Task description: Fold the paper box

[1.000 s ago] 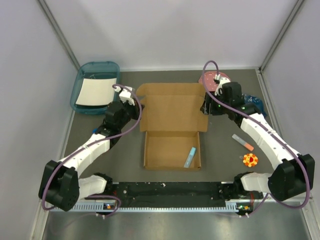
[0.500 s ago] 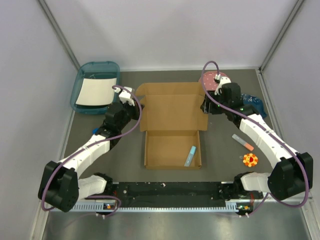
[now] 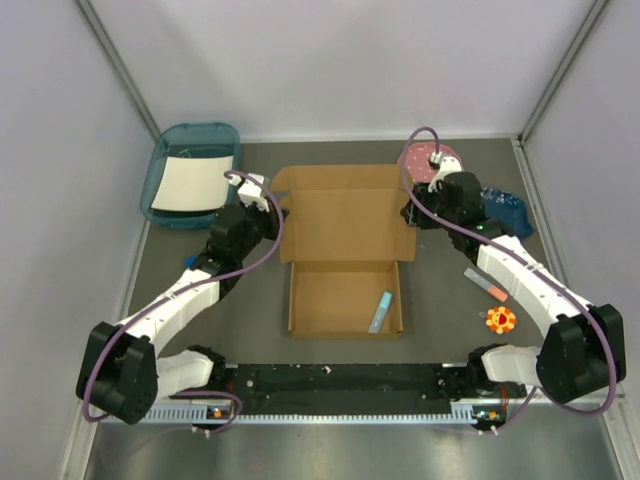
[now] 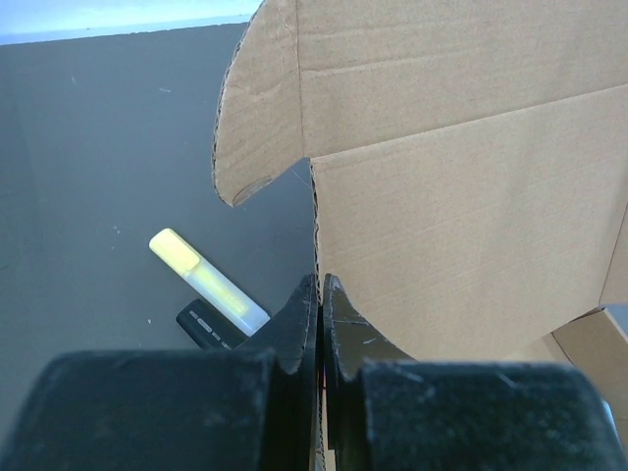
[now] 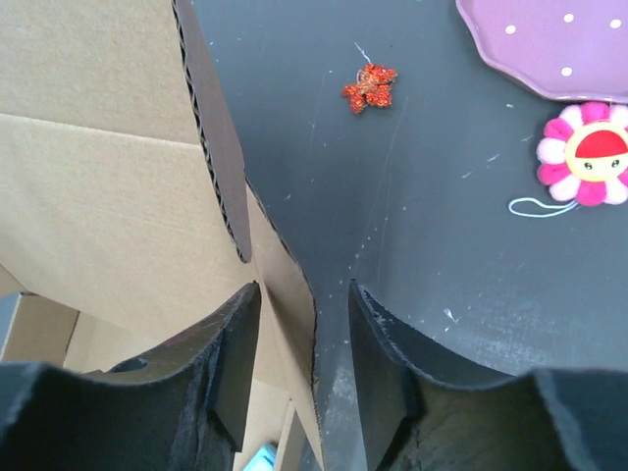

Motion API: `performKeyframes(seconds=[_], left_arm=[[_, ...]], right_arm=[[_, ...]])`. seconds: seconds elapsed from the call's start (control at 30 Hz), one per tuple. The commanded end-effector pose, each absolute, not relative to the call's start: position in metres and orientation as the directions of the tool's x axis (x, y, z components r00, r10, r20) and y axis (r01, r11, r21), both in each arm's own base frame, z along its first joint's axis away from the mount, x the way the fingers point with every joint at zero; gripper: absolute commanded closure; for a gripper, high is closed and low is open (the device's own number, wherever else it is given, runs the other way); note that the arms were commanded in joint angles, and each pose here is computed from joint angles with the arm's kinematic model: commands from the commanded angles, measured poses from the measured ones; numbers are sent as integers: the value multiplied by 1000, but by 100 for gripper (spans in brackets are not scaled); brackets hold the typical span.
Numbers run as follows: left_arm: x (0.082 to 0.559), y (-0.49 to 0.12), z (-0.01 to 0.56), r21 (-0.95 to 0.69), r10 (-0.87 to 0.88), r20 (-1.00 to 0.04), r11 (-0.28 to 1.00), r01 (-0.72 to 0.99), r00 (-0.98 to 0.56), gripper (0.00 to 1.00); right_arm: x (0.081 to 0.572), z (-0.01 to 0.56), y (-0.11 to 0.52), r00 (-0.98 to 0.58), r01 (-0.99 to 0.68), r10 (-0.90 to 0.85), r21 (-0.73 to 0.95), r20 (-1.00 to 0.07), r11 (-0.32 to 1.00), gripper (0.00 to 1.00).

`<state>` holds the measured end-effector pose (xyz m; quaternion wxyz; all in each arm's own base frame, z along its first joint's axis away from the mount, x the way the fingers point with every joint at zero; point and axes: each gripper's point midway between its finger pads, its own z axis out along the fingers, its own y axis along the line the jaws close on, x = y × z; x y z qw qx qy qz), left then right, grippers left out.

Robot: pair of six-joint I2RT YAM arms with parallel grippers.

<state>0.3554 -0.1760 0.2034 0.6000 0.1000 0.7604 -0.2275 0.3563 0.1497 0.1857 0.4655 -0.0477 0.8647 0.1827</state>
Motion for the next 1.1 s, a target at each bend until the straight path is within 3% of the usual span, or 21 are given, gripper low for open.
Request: performKeyframes(seconds=[0.0,0.17,0.3,0.5,0.83,1.07], left_arm=[[355,-180,217,-212,-124,-968,866,454,-218,100],[352,-186,221,-222,-137,-968,858,464,-209,100],[344,-194,225,-229,-160,-970,857,462,-185,100],[333,-201,229,-254,-232,-967,870,422,-104,100],[326,-190,257,-322,-384,-911,889,327,147,100],[312,-194,257,-351,-427,-874,885,306,233,100]], right_arm=[[361,211,157,-468,-299,146,311,-872,902,61],[352,213,160,-456,-308,166,330,-874,892,78],[347,215,155,-427,-240,206,330,-881,913,100],[336,211,155,-357,-136,226,290,-906,947,100],[328,222,157,-132,-110,320,335,-938,936,100],[313,221,148,-25,-111,333,334,-942,936,100]])
